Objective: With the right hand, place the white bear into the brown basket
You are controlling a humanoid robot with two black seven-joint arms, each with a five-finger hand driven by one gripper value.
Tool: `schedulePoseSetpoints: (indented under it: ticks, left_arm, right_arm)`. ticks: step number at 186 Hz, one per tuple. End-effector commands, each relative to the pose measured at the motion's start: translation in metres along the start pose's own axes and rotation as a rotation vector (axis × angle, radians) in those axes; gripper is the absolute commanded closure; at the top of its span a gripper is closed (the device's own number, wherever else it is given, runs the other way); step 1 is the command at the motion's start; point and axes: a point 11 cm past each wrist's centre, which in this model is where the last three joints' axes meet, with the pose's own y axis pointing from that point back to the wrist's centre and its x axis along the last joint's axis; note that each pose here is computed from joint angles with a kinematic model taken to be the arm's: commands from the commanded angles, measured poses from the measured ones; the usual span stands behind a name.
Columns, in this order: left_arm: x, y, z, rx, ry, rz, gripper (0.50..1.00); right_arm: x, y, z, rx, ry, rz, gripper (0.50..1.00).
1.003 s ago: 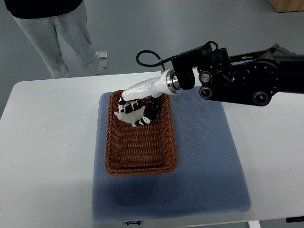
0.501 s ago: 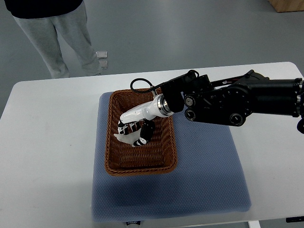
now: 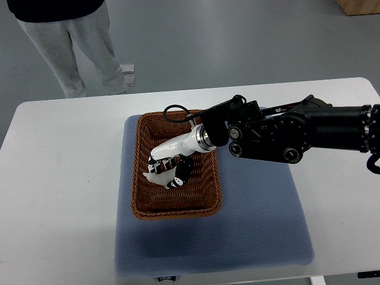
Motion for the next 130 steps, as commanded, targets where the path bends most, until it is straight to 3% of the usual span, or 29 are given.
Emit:
schedulePoseSetpoints:
  ticks: [1,25,68,108,130]
  left_arm:
    - [0.0001,0.0000,0.0001,0.000,0.000,0.001,0.500]
    - [-0.0001,0.0000,0.0001,0.000,0.000,-0.001,0.500]
    - [-0.0001,0.0000,0.0001,0.000,0.000,-0.001,0.500]
    - [-0.0001,0.0000,-0.0001,0.001,0.000,-0.001,0.500]
    - [-0.0001,0.0000,-0.0001,0.001,0.000,-0.001,0.500]
  right_arm:
    - [-0.0011,-0.0007,0.0037,-0.008,-0.006,0.002,0.863]
    - [-0.0013,-0.0008,0.0041,-0.007,-0.009,0.003,0.744]
    - [-0.0015,-0.0014,0.0049,-0.008,-0.013,0.005,0.709]
    - [-0.0031,-0.0020,0.0050,-0.004,-0.018,0.004,0.599]
    - [-0.0003,-0.0003,0.0037,0.005,-0.024,0.006,0.587]
